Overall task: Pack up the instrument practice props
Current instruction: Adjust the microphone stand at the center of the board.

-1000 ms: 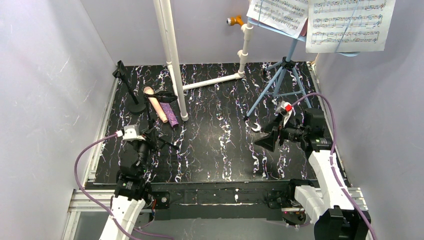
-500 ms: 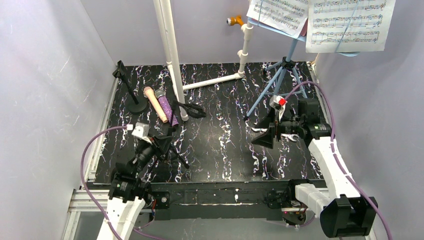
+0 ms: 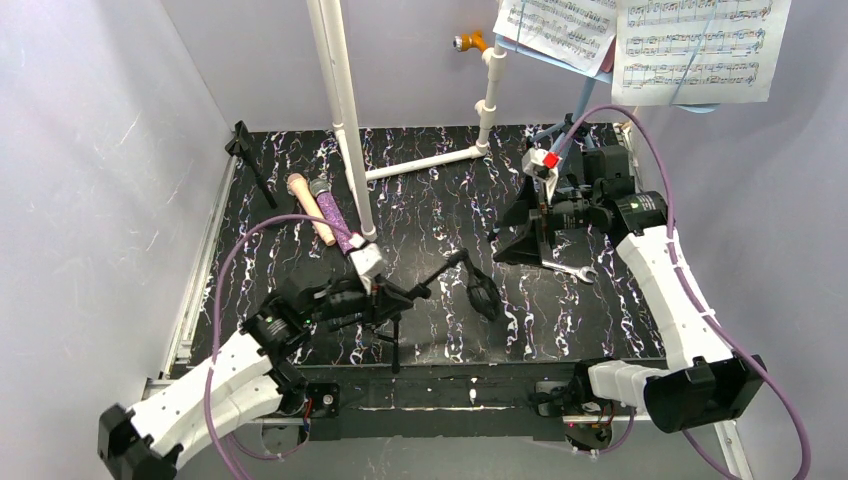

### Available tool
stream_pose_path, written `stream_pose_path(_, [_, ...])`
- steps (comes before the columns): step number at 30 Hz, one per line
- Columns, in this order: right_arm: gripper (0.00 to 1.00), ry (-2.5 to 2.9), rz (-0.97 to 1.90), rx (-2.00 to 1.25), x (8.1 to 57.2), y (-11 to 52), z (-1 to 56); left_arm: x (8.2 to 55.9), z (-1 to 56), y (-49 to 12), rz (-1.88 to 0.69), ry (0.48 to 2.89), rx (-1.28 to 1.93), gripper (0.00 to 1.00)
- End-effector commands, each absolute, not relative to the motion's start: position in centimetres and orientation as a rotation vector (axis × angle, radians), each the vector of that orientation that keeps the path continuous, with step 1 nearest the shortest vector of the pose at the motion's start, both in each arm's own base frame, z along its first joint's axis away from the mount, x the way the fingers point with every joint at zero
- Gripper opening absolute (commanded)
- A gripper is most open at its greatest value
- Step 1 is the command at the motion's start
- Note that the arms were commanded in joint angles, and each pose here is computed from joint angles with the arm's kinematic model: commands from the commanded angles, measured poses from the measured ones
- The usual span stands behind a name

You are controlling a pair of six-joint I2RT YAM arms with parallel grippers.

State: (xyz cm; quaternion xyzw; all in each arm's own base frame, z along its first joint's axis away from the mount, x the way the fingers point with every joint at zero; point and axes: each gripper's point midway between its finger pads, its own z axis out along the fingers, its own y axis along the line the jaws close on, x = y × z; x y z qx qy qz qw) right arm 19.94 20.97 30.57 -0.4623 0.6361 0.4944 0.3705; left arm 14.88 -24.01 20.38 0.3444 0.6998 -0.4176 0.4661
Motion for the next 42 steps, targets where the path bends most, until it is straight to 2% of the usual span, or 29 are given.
stream_pose_path(1, [0.98, 1.745, 1.277, -1.204, 18.8, 22.0, 29.9, 16.2, 24.0, -26.9, -0.986, 1.517, 0.924, 0.00])
stream_pose_path(6, [0.98, 1.850, 1.282, -1.206, 17.6, 22.3, 26.7, 16.9, 24.7, -28.5, -1.012, 1.483, 0.926, 0.00])
stream_pose_path(16, [0.98, 1.883, 1.363, -1.114, 18.3, 23.4, 26.5, 16.3, 24.4, -29.5, -1.042, 1.482, 0.953, 0.00])
stream_pose_path(18, [0.81, 1.882, 1.432, -1.095, 18.4, 23.9, 26.7, 16.3, 24.2, -29.6, -1.037, 1.483, 0.949, 0.00])
stream_pose_path(19, [0.58, 1.884, 1.410, -1.098, 18.5, 23.8, 26.5, 16.4, 24.0, -29.5, -1.029, 1.483, 0.945, 0.00])
stream_pose_path(22, [0.16, 1.894, 1.256, -1.147, 19.0, 22.8, 25.2, 16.8, 23.7, -28.9, -0.996, 1.491, 0.915, 0.00])
stream_pose_path(23, [0.08, 1.891, 1.230, -1.167, 19.0, 22.6, 25.0, 16.9, 23.6, -28.8, -0.991, 1.497, 0.904, 0.00])
stream_pose_path(24, [0.01, 1.872, 1.212, -1.189, 19.0, 22.5, 25.3, 17.0, 23.7, -28.8, -0.994, 1.506, 0.884, 0.10])
stream_pose_path(26, [0.01, 1.817, 1.187, -1.253, 18.8, 22.3, 26.1, 16.4, 24.4, -29.6, -1.068, 1.520, 0.890, 0.46])
stream_pose_path(27, [0.01, 1.802, 1.179, -1.276, 18.6, 22.3, 26.3, 15.9, 24.7, -30.2, -1.116, 1.522, 0.920, 0.58])
stream_pose_path(30, [0.01, 1.786, 1.140, -1.311, 18.6, 22.2, 26.5, 15.2, 25.3, -31.3, -1.182, 1.530, 0.976, 0.80])
stream_pose_path(31, [0.01, 1.779, 1.120, -1.328, 18.6, 22.1, 26.6, 15.2, 25.7, -31.6, -1.194, 1.538, 0.994, 0.84])
stream_pose_path(36, [0.01, 1.757, 1.044, -1.381, 18.6, 22.0, 27.2, 15.4, 26.8, -33.3, -1.233, 1.531, 1.065, 0.86])
stream_pose_path(42, [0.01, 1.737, 1.021, -1.403, 18.6, 22.2, 28.2, 15.7, 26.0, -36.2, -1.139, 1.486, 1.195, 0.81])
